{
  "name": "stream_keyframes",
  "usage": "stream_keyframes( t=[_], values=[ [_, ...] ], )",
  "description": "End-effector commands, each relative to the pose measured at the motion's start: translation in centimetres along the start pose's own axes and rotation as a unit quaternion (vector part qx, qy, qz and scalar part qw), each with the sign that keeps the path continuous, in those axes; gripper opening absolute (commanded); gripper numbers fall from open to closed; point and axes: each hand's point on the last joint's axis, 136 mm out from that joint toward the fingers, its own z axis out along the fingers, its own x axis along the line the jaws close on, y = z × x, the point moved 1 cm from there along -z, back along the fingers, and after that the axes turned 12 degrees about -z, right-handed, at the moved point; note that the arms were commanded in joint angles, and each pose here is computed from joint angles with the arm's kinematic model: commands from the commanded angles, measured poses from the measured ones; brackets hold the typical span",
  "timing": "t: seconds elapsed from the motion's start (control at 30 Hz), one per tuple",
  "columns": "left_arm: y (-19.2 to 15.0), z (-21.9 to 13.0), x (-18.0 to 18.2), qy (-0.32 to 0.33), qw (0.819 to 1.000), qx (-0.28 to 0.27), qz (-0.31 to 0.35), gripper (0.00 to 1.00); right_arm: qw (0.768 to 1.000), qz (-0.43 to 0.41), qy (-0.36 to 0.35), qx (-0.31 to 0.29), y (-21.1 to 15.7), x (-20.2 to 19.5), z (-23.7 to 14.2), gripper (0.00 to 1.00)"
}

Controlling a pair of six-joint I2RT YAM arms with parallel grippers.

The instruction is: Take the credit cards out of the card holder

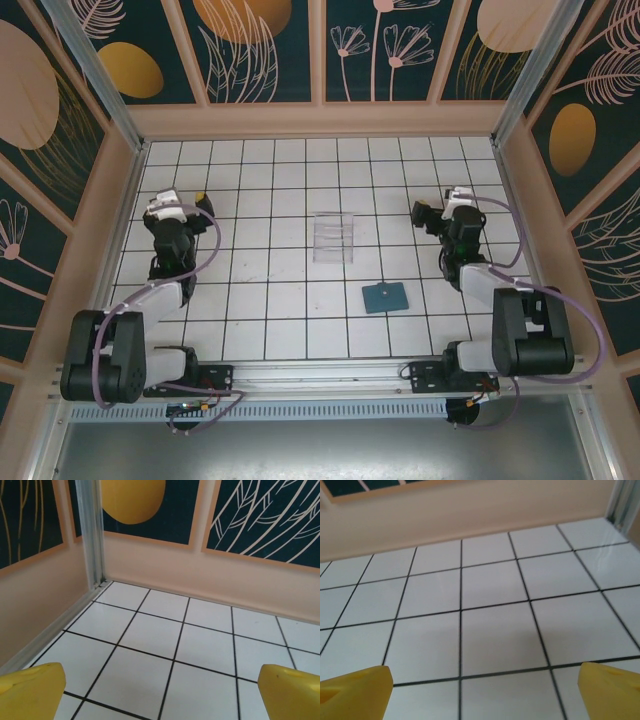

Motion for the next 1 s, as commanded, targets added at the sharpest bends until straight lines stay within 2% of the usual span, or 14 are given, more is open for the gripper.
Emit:
stream_keyframes(
  t=[0.0,0.1,0.23,0.5,0.6,0.77,0.97],
  values=[
    [-2.0,0.1,-1.8,-0.018,0.996,0.085,-0.034,0.99,0.993,0.047,0.006,0.104,-2.1,0.9,-0.8,0.95],
    [-3.2,-0.3,-3.9,-0.037,0.990,0.136,-0.019,0.98,0.980,0.099,0.025,0.173,-3.3,1.9,-1.3,0.94],
    [-4.4,-1.6,-6.0,-0.063,0.981,0.181,-0.019,0.97,0.946,0.174,0.056,0.269,-5.8,3.9,-2.5,0.90],
    [-6.0,-4.2,-8.5,-0.120,0.956,0.259,-0.062,0.95,0.895,0.189,0.098,0.391,-10.8,10.1,-6.6,0.88],
    [-6.0,-5.1,-9.0,-0.134,0.951,0.268,-0.070,0.95,0.883,0.207,0.095,0.409,-12.1,10.8,-8.0,0.87],
    [-6.1,-6.0,-9.2,-0.147,0.946,0.280,-0.069,0.94,0.885,0.206,0.049,0.414,-13.6,9.3,-9.8,0.87],
    [-5.9,-6.7,-9.4,-0.153,0.942,0.289,-0.072,0.94,0.873,0.212,0.110,0.425,-14.3,12.0,-11.3,0.87]
  ],
)
